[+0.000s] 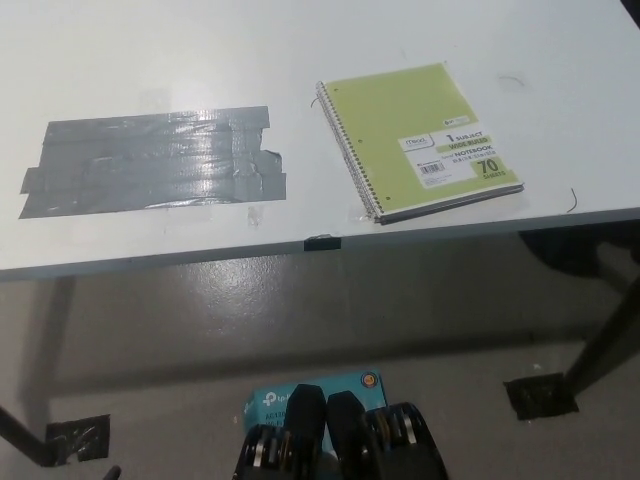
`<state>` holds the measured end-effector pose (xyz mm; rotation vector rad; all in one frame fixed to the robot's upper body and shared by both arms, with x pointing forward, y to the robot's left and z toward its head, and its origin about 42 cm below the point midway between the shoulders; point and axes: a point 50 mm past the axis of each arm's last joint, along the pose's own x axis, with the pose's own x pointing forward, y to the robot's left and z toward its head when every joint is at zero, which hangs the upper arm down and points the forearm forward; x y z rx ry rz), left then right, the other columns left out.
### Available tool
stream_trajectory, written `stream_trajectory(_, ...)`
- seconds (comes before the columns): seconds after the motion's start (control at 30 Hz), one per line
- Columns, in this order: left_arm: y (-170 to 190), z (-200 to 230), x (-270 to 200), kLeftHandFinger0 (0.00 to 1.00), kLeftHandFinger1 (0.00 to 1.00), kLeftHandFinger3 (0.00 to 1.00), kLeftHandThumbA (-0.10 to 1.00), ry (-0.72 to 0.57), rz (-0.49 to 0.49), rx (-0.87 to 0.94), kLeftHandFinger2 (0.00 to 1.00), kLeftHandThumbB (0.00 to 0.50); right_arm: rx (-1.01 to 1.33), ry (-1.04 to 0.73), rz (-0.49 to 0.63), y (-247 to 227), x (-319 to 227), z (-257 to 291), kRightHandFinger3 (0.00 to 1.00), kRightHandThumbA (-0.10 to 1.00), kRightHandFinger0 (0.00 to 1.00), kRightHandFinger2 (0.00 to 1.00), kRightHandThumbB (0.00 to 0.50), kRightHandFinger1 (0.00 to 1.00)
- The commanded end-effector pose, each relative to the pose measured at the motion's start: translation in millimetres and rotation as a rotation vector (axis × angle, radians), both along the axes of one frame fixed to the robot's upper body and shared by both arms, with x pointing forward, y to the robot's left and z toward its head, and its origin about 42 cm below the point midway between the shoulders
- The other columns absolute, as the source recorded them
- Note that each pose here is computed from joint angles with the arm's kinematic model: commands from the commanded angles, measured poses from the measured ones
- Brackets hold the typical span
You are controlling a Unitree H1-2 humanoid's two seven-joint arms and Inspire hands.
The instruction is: The robot uses its right hand to align two notebooks stacked together until they are fully overlapped
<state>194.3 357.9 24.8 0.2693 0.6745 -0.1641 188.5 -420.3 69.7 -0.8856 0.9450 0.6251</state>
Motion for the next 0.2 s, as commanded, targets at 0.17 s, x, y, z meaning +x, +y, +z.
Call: stream_trajectory(0.17,12.6,13.9,6.1,0.42,0.48,1.00,1.00,-0.037,-0.008,0.045,0.65,0.500,-0.030,-0.021,0.020,-7.3,5.8,12.2,1.00,0.81,1.00,1.00,0.175,1.00)
